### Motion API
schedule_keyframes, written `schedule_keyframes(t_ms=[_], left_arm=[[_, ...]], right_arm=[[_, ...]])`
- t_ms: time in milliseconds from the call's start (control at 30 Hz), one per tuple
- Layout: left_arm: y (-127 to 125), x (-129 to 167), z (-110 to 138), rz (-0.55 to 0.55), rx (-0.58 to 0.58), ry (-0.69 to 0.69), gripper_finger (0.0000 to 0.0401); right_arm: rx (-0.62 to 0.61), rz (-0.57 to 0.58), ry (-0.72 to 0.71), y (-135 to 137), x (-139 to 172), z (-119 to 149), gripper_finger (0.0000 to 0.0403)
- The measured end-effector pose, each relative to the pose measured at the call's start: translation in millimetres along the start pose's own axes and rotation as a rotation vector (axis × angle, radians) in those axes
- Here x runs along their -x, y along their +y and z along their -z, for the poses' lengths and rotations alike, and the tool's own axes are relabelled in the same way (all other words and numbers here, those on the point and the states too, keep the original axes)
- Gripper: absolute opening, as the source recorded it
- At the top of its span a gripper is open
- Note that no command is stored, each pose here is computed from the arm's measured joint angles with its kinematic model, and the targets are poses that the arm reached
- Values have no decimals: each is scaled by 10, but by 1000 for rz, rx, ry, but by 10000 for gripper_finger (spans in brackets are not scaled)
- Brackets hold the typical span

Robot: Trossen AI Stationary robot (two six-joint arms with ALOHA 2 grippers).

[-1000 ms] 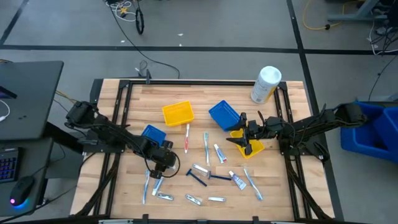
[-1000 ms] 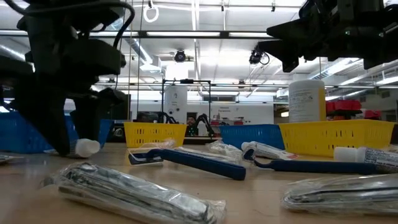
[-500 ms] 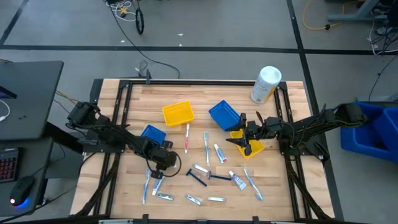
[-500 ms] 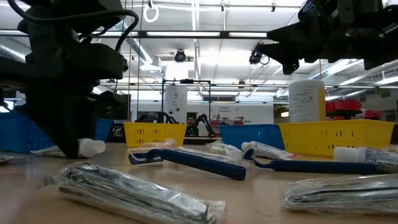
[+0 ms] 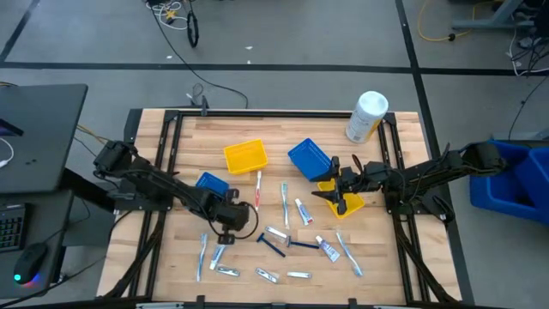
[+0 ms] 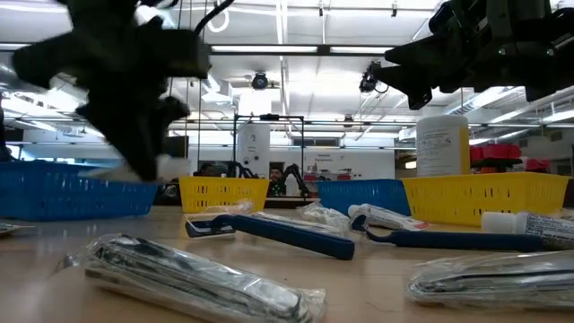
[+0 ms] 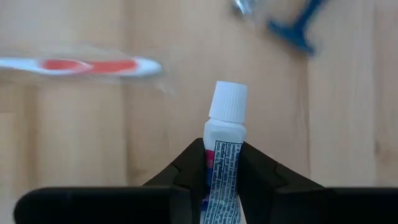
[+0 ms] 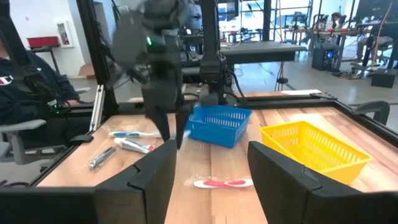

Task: Pick & Place Travel size toiletries
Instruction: Put the toothpaste into the left blue bin

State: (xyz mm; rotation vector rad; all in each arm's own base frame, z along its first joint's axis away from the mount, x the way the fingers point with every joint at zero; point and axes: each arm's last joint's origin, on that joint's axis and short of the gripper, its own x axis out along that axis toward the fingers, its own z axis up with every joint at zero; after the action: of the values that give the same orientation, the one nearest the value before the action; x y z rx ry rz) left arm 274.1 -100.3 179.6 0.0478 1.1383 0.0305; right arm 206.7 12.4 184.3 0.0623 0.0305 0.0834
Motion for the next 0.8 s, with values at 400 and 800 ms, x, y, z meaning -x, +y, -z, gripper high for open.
schedule_keyframes(t_ms=[400, 800], left_arm=[[205, 538, -234, -139, 191, 78, 78], [529, 801, 408, -254, 536, 37, 77]], right_arm=[[0, 0, 5, 0, 0, 5, 208], [0, 15, 7, -31, 1, 6, 203]])
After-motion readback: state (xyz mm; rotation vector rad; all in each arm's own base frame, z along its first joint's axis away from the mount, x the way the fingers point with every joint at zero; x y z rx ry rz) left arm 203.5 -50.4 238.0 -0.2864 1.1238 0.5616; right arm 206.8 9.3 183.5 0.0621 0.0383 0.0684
